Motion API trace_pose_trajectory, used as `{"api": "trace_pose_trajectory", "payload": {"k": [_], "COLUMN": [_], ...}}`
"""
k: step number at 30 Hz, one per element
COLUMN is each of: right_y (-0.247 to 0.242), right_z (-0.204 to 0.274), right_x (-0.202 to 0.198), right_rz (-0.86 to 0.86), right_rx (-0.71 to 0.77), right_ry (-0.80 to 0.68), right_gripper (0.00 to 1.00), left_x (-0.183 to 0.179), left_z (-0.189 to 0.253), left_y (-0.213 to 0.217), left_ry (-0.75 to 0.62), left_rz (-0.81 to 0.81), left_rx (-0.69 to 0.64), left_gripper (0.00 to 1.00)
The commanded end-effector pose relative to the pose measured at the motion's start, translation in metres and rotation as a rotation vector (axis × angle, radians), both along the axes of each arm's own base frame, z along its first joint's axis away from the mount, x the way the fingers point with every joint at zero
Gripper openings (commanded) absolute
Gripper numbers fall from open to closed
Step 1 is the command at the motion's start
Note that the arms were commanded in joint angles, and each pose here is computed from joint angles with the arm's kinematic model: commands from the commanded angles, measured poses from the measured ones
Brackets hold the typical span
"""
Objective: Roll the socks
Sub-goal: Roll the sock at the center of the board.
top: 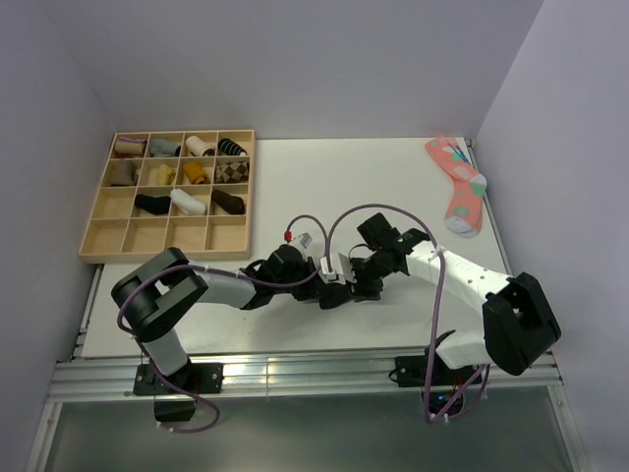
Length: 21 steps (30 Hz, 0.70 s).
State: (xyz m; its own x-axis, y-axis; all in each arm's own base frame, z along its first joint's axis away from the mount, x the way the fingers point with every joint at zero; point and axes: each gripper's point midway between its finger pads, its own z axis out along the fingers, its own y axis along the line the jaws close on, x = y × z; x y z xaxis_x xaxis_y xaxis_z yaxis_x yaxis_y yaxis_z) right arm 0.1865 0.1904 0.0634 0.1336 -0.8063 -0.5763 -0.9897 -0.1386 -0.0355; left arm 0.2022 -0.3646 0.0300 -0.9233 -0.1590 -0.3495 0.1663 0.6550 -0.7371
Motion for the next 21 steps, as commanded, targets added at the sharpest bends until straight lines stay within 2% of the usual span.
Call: {"api": "trace_pose_trajectory", "payload": {"k": [1, 21], "right_y": [0.007, 0.013], "right_z": [0.002, -0.030], "right_x": [0.011, 0.009], "right_rz": [0.009, 0.027], "right_rx": [0.013, -0.083], "right_ry": [-0.074, -0.007], "right_gripper": [0.59, 0.57], "left_x": [-0.021, -0.021], "left_z": [-0.048, -0.051], "left_y": [0.030, 0.034], "left_ry": [0.130, 0.168], "left_rz": [-0.007, -0.023], "left_rx": [0.173, 0.122], "left_gripper": [0.00, 0.00]}}
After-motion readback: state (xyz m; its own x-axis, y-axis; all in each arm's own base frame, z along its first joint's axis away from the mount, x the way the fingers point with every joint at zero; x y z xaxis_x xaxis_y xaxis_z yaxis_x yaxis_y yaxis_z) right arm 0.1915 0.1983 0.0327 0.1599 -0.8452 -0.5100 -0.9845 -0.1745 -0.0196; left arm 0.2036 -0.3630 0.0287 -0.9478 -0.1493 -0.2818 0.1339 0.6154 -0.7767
